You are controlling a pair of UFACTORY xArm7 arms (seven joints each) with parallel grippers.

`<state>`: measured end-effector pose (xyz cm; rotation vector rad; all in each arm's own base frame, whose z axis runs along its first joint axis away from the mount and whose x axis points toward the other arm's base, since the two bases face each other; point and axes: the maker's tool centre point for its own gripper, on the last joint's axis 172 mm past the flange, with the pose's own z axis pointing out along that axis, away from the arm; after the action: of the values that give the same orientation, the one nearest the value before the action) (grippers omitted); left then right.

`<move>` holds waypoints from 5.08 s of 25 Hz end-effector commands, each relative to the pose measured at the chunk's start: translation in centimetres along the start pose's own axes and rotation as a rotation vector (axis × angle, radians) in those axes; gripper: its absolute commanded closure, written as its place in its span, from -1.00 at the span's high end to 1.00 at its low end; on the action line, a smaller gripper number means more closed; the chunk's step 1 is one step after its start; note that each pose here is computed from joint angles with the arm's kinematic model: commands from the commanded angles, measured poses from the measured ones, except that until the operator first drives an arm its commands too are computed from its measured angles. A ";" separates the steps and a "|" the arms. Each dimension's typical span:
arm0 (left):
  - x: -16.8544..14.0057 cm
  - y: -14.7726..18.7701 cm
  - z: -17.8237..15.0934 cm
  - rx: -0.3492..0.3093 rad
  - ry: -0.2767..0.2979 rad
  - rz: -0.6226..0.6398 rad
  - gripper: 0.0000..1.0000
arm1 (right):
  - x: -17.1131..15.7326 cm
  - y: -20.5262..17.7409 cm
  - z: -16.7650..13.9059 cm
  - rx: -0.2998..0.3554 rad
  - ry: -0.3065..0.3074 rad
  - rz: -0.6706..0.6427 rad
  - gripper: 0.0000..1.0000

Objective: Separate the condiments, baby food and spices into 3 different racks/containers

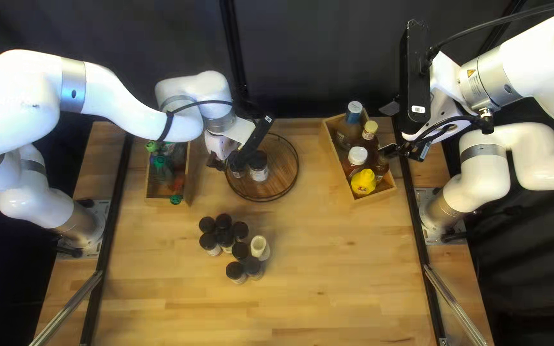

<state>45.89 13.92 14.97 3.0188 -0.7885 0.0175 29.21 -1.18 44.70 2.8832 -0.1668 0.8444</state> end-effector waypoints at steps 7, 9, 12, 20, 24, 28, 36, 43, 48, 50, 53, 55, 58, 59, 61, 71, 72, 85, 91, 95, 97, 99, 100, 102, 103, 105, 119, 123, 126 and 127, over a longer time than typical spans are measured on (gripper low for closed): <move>4.1 8.9 -3.4 -0.070 -0.008 0.105 1.00 | 0.0 0.0 0.0 0.000 0.000 0.000 1.00; 4.6 11.2 -3.6 -0.089 -0.009 0.144 1.00 | 0.0 0.0 0.0 0.000 0.000 0.000 1.00; 5.2 14.1 -3.8 -0.097 -0.001 0.166 1.00 | 0.0 0.0 0.0 0.000 0.000 0.000 1.00; 9.5 23.0 -2.6 -0.094 0.045 0.198 1.00 | 0.0 0.0 0.0 0.000 0.000 0.000 1.00; 13.1 26.2 -2.5 -0.088 0.074 0.242 1.00 | 0.0 0.0 0.0 0.000 0.000 0.000 1.00; 16.8 27.1 -3.6 -0.055 0.089 0.267 1.00 | 0.0 0.0 0.0 0.000 0.000 0.000 1.00; 20.7 23.2 -3.9 0.020 0.119 0.045 1.00 | 0.0 0.0 0.0 0.000 0.000 0.000 1.00; 20.7 24.5 -3.1 0.082 0.091 -0.166 1.00 | 0.0 0.0 0.0 0.000 0.000 0.000 1.00; 19.3 29.0 -1.3 0.052 0.077 -0.062 1.00 | 0.0 0.0 0.0 0.000 0.000 0.000 1.00; 17.2 29.5 -0.9 0.032 0.079 -0.002 1.00 | 0.0 0.0 0.0 0.000 0.000 0.000 1.00; 12.4 28.5 -0.5 0.008 0.074 0.077 1.00 | 0.0 0.0 0.0 0.000 0.000 0.000 1.00; 10.1 27.6 -0.5 0.007 0.064 0.103 1.00 | 0.0 0.0 0.0 0.000 0.000 0.000 1.00; 5.5 26.2 -0.8 0.013 0.043 0.163 1.00 | 0.0 0.0 0.0 0.000 0.000 0.000 1.00; 4.0 25.7 -0.8 0.016 0.033 0.180 1.00 | 0.0 0.0 0.0 0.000 0.000 0.000 1.00; 1.0 24.3 -0.7 0.027 0.015 0.202 1.00 | 0.0 0.0 0.0 0.000 0.000 0.000 1.00; -2.5 18.9 5.3 0.084 -0.002 0.145 1.00 | 0.0 0.0 0.0 0.000 0.000 0.000 1.00; -2.3 18.8 5.5 0.085 0.000 0.142 1.00 | 0.0 0.0 0.0 0.000 0.000 0.000 1.00; 2.1 18.9 7.0 0.056 0.015 0.161 1.00 | 0.0 0.0 0.0 0.000 0.000 0.000 1.00; 2.5 18.8 7.1 0.044 0.018 0.172 1.00 | 0.0 0.0 0.0 0.000 0.000 0.000 1.00; 2.5 18.8 7.1 0.044 0.019 0.170 -0.05 | 0.0 0.0 0.0 0.000 0.000 0.000 1.00; 2.6 18.7 7.0 0.044 0.021 0.167 -0.85 | 0.0 0.0 0.0 0.000 0.000 0.000 1.00; 2.7 18.6 7.0 0.046 0.020 0.166 -0.99 | 0.0 0.0 0.0 0.000 0.000 0.000 1.00; 2.7 18.6 6.9 0.046 0.019 0.165 -1.00 | 0.0 0.0 0.0 0.000 0.000 0.000 1.00; 2.8 18.6 6.5 0.048 0.019 0.163 -0.99 | 0.0 0.0 0.0 0.000 0.000 0.000 1.00; 2.7 18.5 5.9 0.051 0.016 0.161 -1.00 | 0.0 0.0 0.0 0.000 0.000 0.000 1.00; 2.5 18.3 4.6 0.058 0.013 0.155 -1.00 | 0.0 0.0 0.0 0.000 0.000 0.000 1.00; 0.5 8.7 -3.9 0.122 0.021 0.004 -1.00 | 0.0 0.0 0.0 0.000 0.000 0.000 1.00; 1.3 6.3 -3.8 0.131 0.032 -0.027 -1.00 | 0.0 0.0 0.0 0.000 0.000 0.000 1.00; 2.2 5.6 -3.5 0.130 0.038 -0.032 -1.00 | 0.0 0.0 0.0 0.000 0.000 0.000 1.00; 2.4 5.5 -3.5 0.130 0.039 -0.032 -1.00 | 0.0 0.0 0.0 0.000 0.000 0.000 1.00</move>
<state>44.49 7.88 18.69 3.1400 -0.7719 0.1240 29.21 -1.18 44.70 2.8832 -0.1668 0.8444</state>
